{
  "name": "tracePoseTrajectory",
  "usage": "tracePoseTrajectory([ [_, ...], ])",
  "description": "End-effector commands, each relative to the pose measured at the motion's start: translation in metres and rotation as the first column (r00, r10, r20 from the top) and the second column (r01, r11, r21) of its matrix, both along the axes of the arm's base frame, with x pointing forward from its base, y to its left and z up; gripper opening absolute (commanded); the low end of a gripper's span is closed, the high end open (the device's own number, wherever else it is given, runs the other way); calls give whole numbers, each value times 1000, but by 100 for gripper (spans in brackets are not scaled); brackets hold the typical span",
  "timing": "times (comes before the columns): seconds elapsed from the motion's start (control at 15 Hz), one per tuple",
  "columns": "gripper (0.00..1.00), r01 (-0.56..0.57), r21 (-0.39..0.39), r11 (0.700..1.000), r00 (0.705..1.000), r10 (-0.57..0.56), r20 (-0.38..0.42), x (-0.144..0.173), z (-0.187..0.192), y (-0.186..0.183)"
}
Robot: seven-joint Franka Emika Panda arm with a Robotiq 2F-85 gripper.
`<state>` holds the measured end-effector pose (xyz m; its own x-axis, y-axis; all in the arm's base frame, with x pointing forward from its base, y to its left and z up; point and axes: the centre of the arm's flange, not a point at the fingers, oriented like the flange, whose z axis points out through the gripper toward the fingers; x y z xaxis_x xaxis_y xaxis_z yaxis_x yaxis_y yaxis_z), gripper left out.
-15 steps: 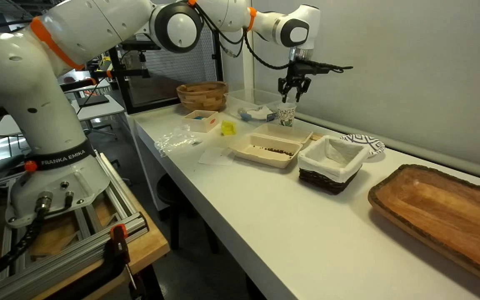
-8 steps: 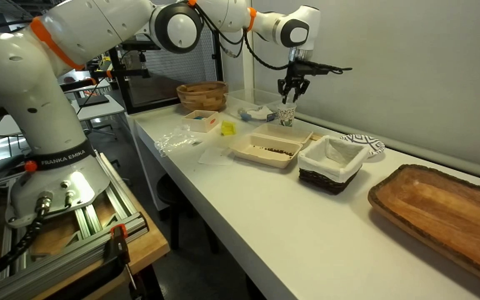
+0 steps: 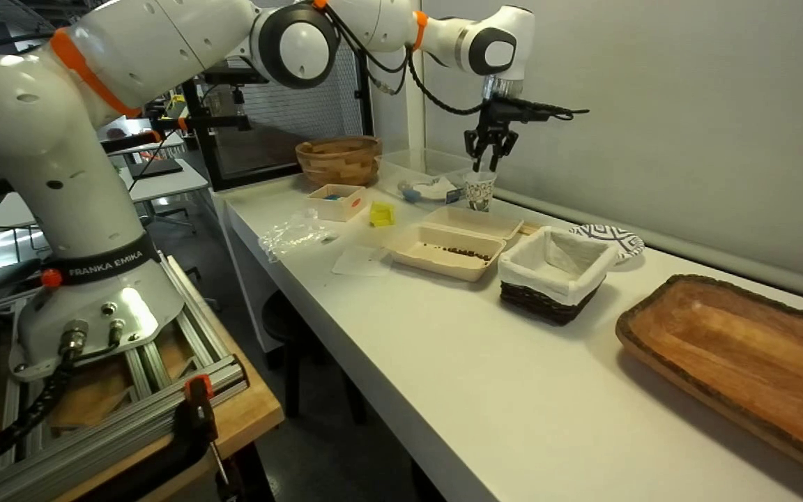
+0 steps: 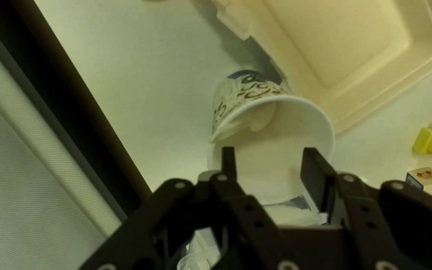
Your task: Stir the contents of the paper cup with the plastic spoon
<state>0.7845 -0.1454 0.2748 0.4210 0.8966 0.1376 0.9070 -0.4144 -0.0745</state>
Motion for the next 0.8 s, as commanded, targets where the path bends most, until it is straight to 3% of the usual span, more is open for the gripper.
tracePoseTrajectory([
  [0.0,50,12,-38,999,1000,-12,8,24,8,-4],
  [0.4,44,39,-69,997,999,-37,33,24,5,-18],
  [0.73,45,47,-56,997,997,-43,71,27,-2,-18],
])
